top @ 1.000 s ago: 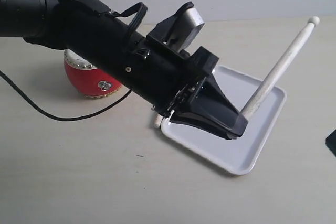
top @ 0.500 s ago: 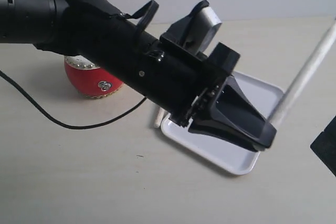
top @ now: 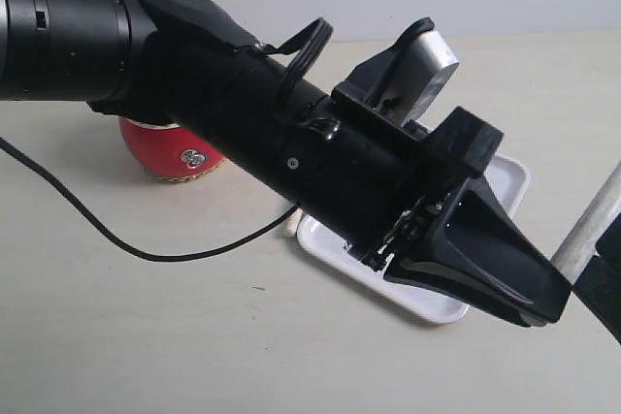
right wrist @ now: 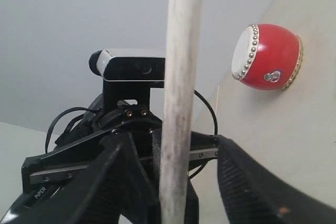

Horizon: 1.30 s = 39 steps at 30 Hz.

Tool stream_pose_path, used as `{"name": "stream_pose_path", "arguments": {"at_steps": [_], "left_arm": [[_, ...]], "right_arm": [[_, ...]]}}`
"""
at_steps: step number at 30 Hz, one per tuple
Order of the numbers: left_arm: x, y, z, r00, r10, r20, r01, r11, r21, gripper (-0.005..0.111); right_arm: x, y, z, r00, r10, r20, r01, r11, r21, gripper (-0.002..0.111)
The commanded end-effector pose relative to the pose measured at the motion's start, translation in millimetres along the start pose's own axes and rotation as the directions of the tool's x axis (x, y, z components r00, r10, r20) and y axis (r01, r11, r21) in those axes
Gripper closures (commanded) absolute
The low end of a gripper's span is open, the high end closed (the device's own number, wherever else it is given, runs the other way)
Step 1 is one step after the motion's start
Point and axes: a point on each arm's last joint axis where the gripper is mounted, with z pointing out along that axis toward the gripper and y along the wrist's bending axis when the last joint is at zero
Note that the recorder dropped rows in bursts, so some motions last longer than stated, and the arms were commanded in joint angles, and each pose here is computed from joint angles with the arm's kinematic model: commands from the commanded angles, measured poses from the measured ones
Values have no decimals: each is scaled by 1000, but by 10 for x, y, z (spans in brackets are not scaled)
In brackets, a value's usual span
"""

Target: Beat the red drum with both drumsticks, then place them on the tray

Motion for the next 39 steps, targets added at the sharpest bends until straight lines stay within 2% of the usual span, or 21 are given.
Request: {"name": "stream_pose_path", "arguments": {"at_steps": [1,4,12,14,15,17,18,21,22,24,27,28,29,35,39], "left_arm": [[31,-77,91,1000,6,-10,-6,999,35,107],[82,-112,190,999,19,-42,-18,999,34,107],[62,-92,228,1000,23,-10,-23,1000,-5,107],[57,-90,228,1000,23,-4,-23,1000,-7,107],[50,-83,228,1000,23,4,-23,1000,-15,107],[36,-70,228,1000,24,18,-23,999,-29,107],[29,-64,227,999,24,25,-23,999,-36,107],[2,-39,225,998,26,54,-23,998,-65,105],[1,-38,225,998,26,55,-23,998,-65,101],[1,-38,225,998,37,55,-33,997,-66,80],[-2,-35,225,997,53,57,-49,996,-70,33],[-5,-33,219,996,67,58,-63,995,-72,23],[-9,-23,203,995,85,56,-80,994,-76,20],[-79,175,-135,993,101,56,-90,981,-171,31],[-188,335,-545,987,92,135,-58,969,-240,39]], "right_arm": [[29,-16,-3,999,-19,-27,19,1000,1,57],[27,-16,-3,1000,-19,-24,19,1000,2,57],[21,-17,-2,1000,-19,-18,19,1000,3,60],[21,-17,-2,1000,-19,-18,19,1000,3,74],[21,-17,-2,1000,-19,-18,19,1000,3,86],[15,-18,-2,1000,-17,-12,17,1000,4,102],[10,-19,-2,1000,-10,-6,10,1000,5,108],[-1,-20,-2,1000,2,6,-2,1000,7,108],[-3,-20,-2,1000,4,8,-4,1000,7,108],[-14,-22,-3,1000,6,20,-6,1000,9,108],[-50,-28,-4,998,6,60,-7,1000,15,108],[-59,-29,-5,998,6,70,-7,1000,16,108],[-63,-30,-5,997,6,74,-7,1000,17,108],[-66,-30,-5,997,5,77,-7,1000,17,108],[-74,-31,-6,996,5,86,-7,1000,19,108]]}}
